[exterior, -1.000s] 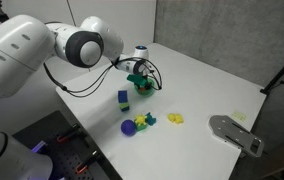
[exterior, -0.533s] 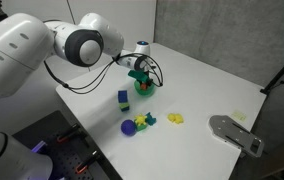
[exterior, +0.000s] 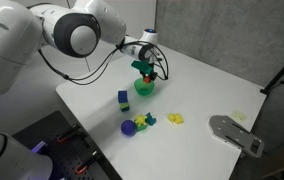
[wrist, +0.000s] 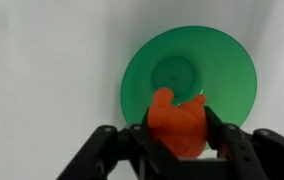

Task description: Take the orange rubber toy out of the bowl and put it on the table

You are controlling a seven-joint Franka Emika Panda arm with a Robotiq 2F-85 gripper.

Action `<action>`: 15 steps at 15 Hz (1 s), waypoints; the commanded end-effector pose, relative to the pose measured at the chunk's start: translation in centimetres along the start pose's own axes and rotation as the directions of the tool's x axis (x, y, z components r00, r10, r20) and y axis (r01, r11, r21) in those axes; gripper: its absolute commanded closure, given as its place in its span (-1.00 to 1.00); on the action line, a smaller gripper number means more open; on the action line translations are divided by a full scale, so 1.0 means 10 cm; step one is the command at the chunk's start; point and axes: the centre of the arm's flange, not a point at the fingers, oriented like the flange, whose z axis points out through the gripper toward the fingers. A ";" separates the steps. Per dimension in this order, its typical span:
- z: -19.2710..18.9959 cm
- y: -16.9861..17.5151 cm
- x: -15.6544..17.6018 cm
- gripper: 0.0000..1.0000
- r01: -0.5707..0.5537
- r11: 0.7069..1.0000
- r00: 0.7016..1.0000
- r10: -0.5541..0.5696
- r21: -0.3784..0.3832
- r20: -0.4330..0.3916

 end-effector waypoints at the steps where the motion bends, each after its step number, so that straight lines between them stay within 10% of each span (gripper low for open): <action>1: -0.41 0.41 -0.51 0.53 -0.026 0.999 0.997 0.024 0.020 0.072; 6: -0.50 1.06 -1.08 0.47 -0.109 0.994 0.982 0.110 -0.010 0.153; 8: -0.52 1.28 -1.27 -0.44 -0.137 0.990 0.975 0.139 -0.020 0.173; 15: -0.70 1.49 -1.58 -1.00 -0.162 0.986 0.966 0.165 -0.029 0.201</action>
